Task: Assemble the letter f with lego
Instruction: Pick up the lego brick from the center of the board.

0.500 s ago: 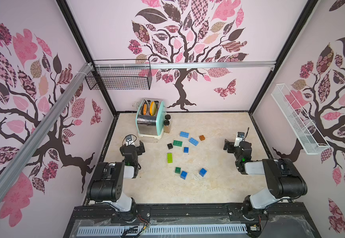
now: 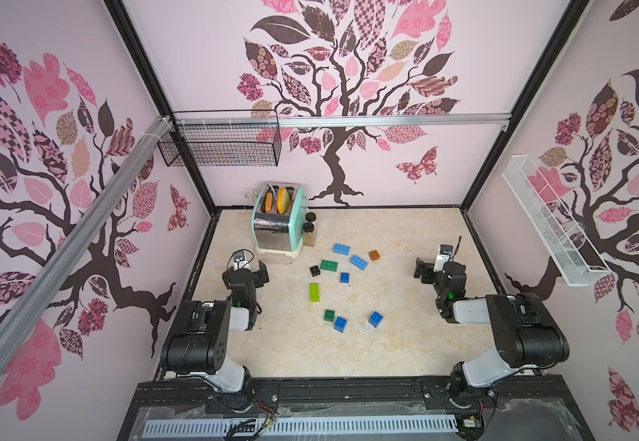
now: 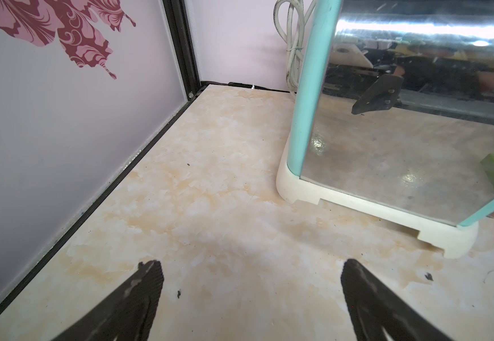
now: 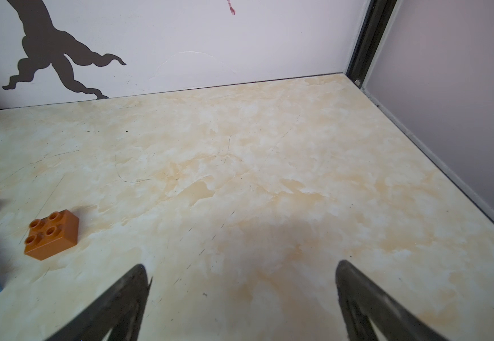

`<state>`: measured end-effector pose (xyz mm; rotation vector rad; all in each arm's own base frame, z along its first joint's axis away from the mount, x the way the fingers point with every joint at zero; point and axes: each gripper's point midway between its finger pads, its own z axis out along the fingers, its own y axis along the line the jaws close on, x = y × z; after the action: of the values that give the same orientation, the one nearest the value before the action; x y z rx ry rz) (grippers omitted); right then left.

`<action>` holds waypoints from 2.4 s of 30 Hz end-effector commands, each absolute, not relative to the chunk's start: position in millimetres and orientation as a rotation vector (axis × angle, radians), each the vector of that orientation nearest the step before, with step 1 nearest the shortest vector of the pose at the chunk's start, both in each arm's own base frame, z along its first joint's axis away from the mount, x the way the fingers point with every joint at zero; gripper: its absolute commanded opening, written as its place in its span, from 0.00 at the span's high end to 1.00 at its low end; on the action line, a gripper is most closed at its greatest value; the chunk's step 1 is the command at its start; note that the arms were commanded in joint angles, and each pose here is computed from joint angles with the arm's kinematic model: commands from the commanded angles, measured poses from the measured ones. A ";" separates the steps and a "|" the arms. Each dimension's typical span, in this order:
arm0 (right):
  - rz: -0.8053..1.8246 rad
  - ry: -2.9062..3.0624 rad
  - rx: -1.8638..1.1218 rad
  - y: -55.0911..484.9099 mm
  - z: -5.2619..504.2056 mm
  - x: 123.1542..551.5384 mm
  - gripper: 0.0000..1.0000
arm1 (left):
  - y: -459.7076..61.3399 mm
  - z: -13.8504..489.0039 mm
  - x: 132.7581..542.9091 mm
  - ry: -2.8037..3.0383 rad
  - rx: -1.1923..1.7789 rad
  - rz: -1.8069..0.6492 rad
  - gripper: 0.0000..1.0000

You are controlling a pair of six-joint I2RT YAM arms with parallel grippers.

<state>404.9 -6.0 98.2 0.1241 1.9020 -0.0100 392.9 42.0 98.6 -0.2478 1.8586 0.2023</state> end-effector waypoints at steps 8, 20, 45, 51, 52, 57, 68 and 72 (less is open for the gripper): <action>-0.011 1.884 0.131 -5.8 105.4 407.2 0.01 | 41.7 104.4 394.4 1.839 -0.241 0.209 0.02; 0.031 1.880 0.135 -7.2 105.8 406.3 0.01 | 43.2 103.8 394.1 1.840 -0.244 0.204 0.02; -0.012 2.068 0.721 -42.6 209.7 396.1 0.00 | -25.7 209.7 353.5 2.237 -0.248 0.081 0.02; 0.138 2.246 0.768 -21.4 194.9 384.2 0.00 | -86.2 193.3 314.3 2.513 -0.163 -0.182 0.02; 0.164 2.265 0.752 -14.2 195.7 381.0 0.00 | -92.8 192.9 310.6 2.525 -0.156 -0.217 0.02; 0.151 2.333 0.509 38.6 204.9 351.1 0.00 | -105.6 160.7 294.5 2.648 -0.428 -0.487 0.02; 0.246 2.689 0.327 91.6 141.6 260.6 0.00 | -206.7 136.1 214.8 2.787 0.432 -0.379 0.02; 0.284 2.700 0.321 95.0 139.6 255.2 0.00 | -237.8 121.3 197.3 2.800 0.592 -0.385 0.10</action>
<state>257.2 88.6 129.8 0.3229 2.7136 0.2202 198.9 -229.9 129.3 0.5187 2.7976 -0.4293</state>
